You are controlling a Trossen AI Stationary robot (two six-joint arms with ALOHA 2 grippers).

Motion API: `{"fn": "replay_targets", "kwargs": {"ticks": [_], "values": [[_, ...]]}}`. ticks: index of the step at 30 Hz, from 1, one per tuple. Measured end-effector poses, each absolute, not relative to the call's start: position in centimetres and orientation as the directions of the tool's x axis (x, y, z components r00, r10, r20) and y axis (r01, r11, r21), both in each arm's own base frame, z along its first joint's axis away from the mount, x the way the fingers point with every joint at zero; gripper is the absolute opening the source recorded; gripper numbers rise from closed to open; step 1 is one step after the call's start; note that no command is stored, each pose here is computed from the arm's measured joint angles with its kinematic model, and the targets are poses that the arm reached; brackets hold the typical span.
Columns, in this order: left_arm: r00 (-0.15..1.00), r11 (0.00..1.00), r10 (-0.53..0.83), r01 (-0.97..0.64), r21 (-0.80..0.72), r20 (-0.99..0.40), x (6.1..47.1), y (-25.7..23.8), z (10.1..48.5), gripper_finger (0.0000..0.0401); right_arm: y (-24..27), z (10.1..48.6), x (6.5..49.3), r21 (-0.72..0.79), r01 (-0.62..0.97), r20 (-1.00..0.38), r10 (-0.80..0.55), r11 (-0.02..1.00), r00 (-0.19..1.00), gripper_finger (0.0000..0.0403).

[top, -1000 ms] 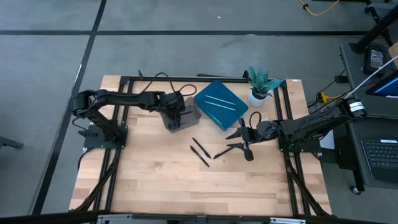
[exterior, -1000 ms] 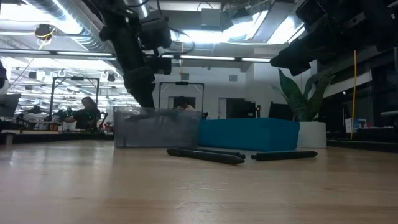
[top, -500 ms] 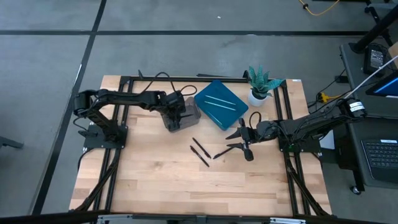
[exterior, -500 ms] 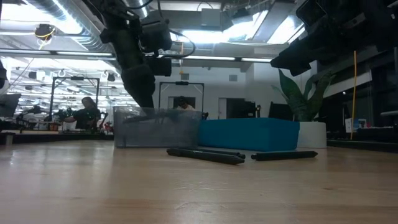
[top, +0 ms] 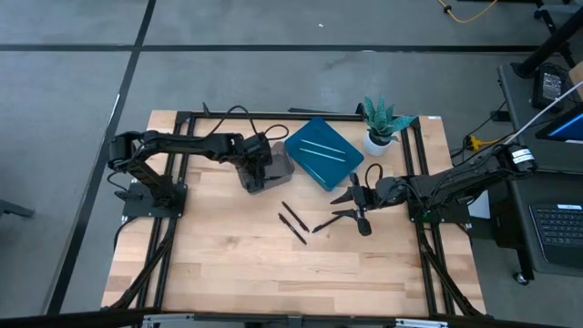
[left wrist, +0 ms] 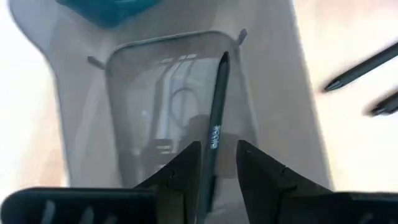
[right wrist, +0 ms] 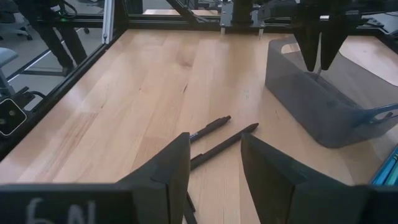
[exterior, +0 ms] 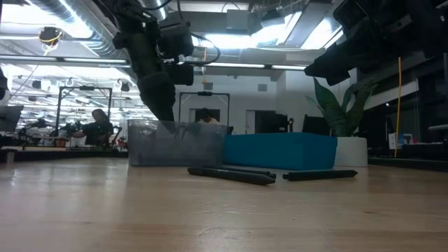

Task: Sort pens & pencils
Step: Put the black pen into the black bin

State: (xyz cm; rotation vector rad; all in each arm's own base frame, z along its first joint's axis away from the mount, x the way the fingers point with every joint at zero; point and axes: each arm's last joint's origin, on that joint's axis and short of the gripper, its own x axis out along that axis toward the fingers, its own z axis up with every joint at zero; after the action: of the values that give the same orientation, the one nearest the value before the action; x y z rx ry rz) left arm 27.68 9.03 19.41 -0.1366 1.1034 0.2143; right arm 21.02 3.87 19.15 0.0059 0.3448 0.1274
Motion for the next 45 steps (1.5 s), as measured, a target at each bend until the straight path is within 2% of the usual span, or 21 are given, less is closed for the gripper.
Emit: {"fn": "replay_targets", "kwargs": {"ticks": [2, 6, 9, 19, 25, 30, 35, 45], "values": [[0.464, 0.970, 0.056, -0.235, -0.062, -0.884, 27.9, 8.9, 19.5, 0.0095, 3.9, 19.2, 21.0, 0.028, -0.124, -0.337, 0.126, 0.992, 0.933, 0.0145], [0.558, 0.971, -0.100, -0.125, -0.203, -0.824, 28.7, 8.1, 19.9, 0.0095, 3.9, 19.2, 21.0, 0.028, -0.124, -0.337, 0.126, 0.992, 0.933, 0.0145], [0.614, 0.972, -0.147, -0.057, -0.229, -0.776, 29.4, 7.5, 20.5, 0.0095, 3.9, 19.2, 21.0, 0.028, -0.124, -0.337, 0.126, 0.992, 0.933, 0.0145], [0.635, 0.995, -0.079, -0.002, -0.104, -0.769, 31.0, 7.7, 26.5, 0.0096, 3.9, 19.2, 21.0, 0.052, -0.115, -0.336, 0.126, 0.992, 0.933, 0.0145], [0.677, 0.993, -0.111, 0.109, -0.051, -0.727, 31.4, 5.6, 28.8, 0.0096, 3.9, 19.1, 21.0, 0.051, -0.115, -0.345, 0.126, 0.992, 0.930, 0.0145], [0.736, 0.977, -0.156, 0.214, 0.008, -0.659, 30.5, 3.0, 30.8, 0.0096, 3.9, 19.0, 20.9, 0.047, -0.116, -0.357, 0.125, 0.992, 0.926, 0.0145], [0.840, 0.960, -0.194, 0.268, 0.077, -0.507, 28.9, 1.0, 32.5, 0.0096, 4.1, 19.0, 20.9, 0.032, -0.134, -0.350, 0.137, 0.990, 0.927, 0.0145], [0.946, 0.966, -0.202, 0.235, 0.104, -0.253, 26.4, -1.5, 28.4, 0.0096, 6.1, 19.6, 20.6, 0.021, -0.222, -0.293, 0.218, 0.975, 0.931, 0.0145]]}}
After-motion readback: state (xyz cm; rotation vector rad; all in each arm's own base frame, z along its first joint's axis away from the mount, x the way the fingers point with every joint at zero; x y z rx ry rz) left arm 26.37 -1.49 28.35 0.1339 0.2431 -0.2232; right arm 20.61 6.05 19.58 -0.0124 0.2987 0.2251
